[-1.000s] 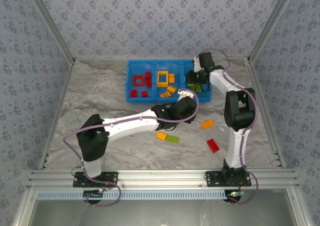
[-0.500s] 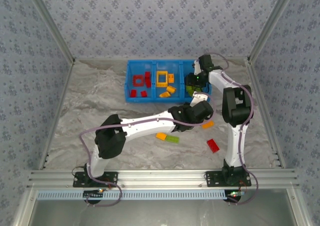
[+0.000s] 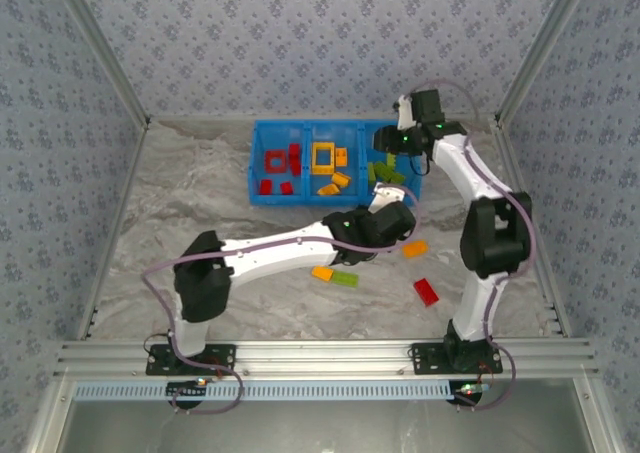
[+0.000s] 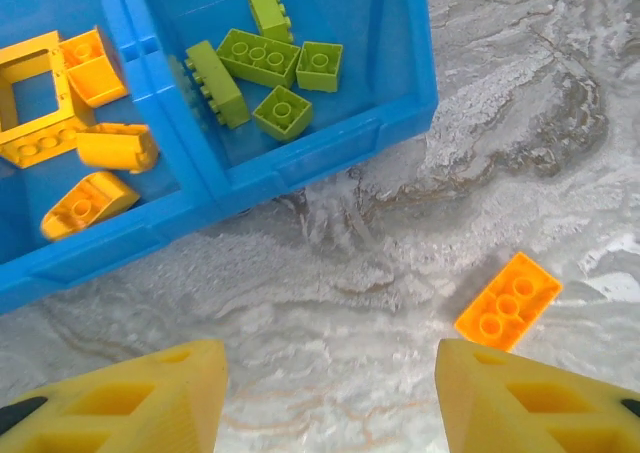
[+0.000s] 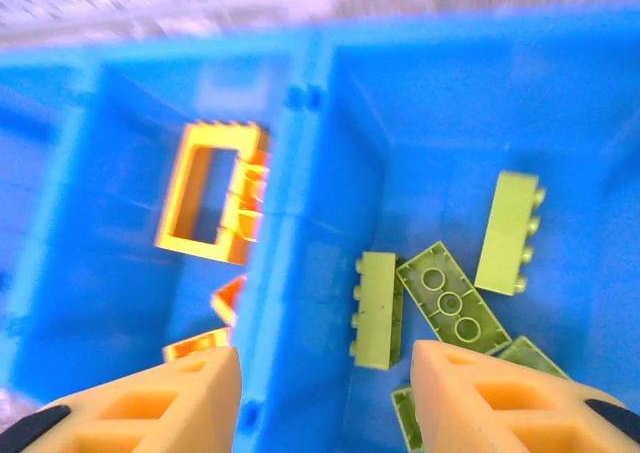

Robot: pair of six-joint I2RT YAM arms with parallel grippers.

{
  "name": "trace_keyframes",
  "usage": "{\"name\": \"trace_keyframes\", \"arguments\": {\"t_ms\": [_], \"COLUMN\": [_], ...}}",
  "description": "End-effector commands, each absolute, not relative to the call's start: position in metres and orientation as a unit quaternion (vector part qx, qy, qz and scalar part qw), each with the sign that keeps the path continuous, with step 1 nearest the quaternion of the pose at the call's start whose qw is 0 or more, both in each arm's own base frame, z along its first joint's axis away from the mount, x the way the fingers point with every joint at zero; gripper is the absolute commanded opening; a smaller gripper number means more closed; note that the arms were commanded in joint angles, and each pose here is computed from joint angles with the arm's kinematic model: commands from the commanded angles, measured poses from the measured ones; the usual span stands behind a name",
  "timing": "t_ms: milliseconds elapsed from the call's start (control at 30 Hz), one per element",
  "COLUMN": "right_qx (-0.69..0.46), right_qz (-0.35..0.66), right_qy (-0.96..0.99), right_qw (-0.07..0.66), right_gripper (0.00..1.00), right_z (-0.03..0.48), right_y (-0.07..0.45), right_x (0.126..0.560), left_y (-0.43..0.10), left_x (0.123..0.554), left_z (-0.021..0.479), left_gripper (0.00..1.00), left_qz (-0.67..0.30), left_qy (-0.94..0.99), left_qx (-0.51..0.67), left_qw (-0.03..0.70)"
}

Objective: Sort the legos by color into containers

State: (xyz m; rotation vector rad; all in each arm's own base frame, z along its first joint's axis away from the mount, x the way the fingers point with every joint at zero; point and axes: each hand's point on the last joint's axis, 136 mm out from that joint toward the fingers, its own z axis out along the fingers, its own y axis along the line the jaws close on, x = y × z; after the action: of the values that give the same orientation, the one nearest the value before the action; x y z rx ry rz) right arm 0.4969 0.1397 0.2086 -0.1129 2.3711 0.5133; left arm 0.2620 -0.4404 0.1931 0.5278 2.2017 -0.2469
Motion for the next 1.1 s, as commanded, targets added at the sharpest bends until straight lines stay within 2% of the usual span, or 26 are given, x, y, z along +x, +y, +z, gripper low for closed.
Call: {"name": "trace_keyframes", "arguments": {"t_ms": [0,100,267,400,500,800,1067], "right_qx": [-0.061,-0.081,-0.164,-0.244,-0.274,-0.397,-0.436], "right_qz": [0.174,0.163,0.171,0.210,0.216,0.156,0.120], "right_qy": [0.894,0.885,0.862,0.829,0.820,0.792,0.771], "right_qw": [0.409,0.429,0.448,0.456,0.454,0.436,0.448], "right_gripper": [0.50,0.51,0.54,0.56,0.57,0.62,0.66], "right_z": [0.275,0.292,0.279,0.253,0.229,0.185,0.171], "right_y": [0.132,0.140,0.178,0.206,0.211,0.243,0.261], "right_x": [0.456,0.402,0.297,0.214,0.176,0.123,0.111], "left_y": [-0.419,-0.374,-0.295,-0.277,-0.281,-0.287,-0.319], "left_x": [0.244,0.240,0.228,0.212,0.205,0.204,0.199], "left_z": [0.217,0.196,0.158,0.147,0.132,0.094,0.056], "left_gripper": [0.58,0.59,0.61,0.63,0.63,0.58,0.63], "left_qz": [-0.126,-0.104,-0.117,-0.153,-0.181,-0.170,-0.180], "left_qy": [0.878,0.916,0.968,0.967,0.957,0.907,0.875], "left_qx": [0.239,0.203,0.030,-0.087,-0.171,-0.378,-0.449], "left_qw": [0.395,0.330,0.221,0.183,0.149,0.082,-0.001]}}
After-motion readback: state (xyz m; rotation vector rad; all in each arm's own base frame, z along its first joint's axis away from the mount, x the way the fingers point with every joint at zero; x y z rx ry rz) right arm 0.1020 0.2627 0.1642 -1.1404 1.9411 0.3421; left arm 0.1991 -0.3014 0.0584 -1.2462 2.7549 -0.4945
